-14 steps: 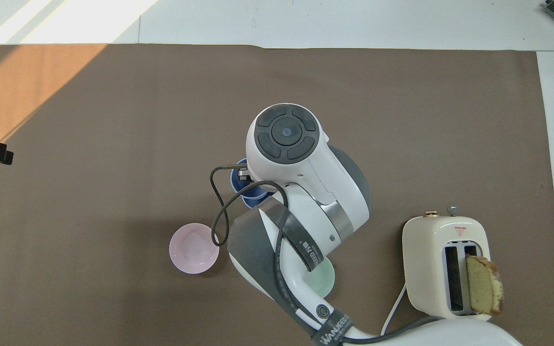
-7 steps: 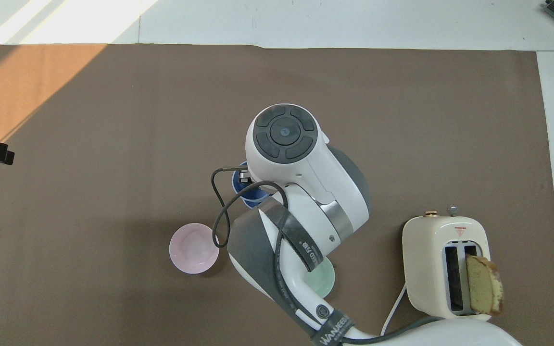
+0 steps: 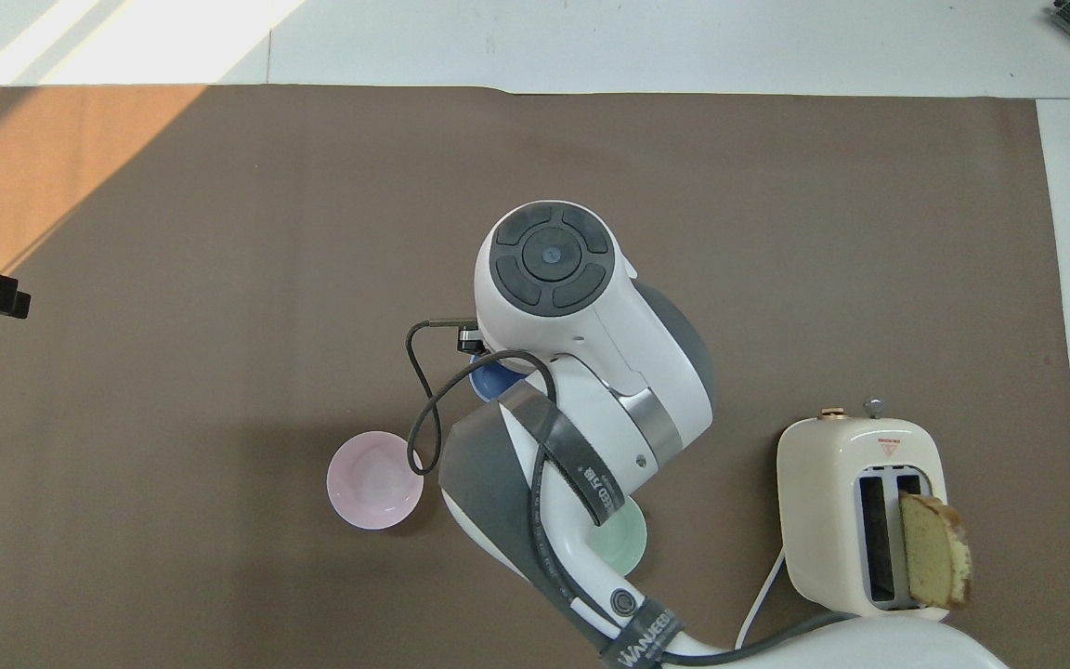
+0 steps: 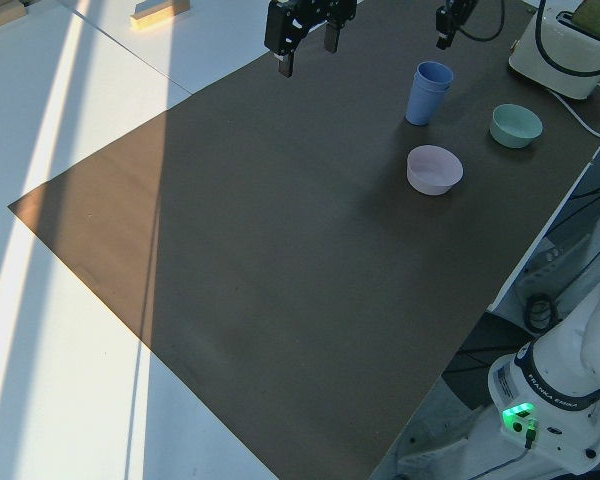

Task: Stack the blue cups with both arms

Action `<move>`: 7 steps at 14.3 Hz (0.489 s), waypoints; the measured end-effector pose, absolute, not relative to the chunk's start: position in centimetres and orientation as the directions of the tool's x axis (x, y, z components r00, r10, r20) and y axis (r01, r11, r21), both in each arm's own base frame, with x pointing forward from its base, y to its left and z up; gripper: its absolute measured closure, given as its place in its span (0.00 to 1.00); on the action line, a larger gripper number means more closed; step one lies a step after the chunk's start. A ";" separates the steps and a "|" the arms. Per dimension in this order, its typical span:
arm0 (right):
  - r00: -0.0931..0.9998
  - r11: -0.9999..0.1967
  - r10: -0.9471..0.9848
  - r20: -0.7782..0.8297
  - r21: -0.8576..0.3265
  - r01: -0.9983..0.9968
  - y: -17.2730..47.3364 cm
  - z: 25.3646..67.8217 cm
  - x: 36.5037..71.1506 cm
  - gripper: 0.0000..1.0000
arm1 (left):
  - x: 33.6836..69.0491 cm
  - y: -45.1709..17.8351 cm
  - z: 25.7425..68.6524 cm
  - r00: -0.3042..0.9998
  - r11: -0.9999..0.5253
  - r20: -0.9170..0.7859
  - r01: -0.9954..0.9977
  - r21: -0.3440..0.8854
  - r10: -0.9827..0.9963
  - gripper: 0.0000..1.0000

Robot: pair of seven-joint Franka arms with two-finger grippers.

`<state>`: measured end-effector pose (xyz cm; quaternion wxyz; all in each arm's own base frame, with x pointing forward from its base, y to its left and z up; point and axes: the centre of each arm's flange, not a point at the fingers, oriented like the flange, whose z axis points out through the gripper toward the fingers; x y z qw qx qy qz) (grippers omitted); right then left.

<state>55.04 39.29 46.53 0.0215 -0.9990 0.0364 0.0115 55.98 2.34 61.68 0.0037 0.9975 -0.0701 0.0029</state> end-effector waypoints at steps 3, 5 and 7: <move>0.997 -0.997 -0.074 -0.032 -0.035 -0.075 39.2 46.5 55.0 0.77 | 56.0 2.3 61.7 0.990 -0.990 0.006 -0.140 0.007 -0.140 0.00; 0.995 -0.996 -0.082 -0.052 -0.015 -0.083 38.6 46.9 54.9 0.74 | 56.0 2.3 61.7 0.990 -0.990 0.006 -0.140 0.007 -0.140 0.00; 0.992 -0.994 -0.111 -0.064 0.004 -0.111 36.7 48.7 55.4 0.67 | 56.0 2.3 61.7 0.990 -0.990 0.006 -0.140 0.007 -0.140 0.00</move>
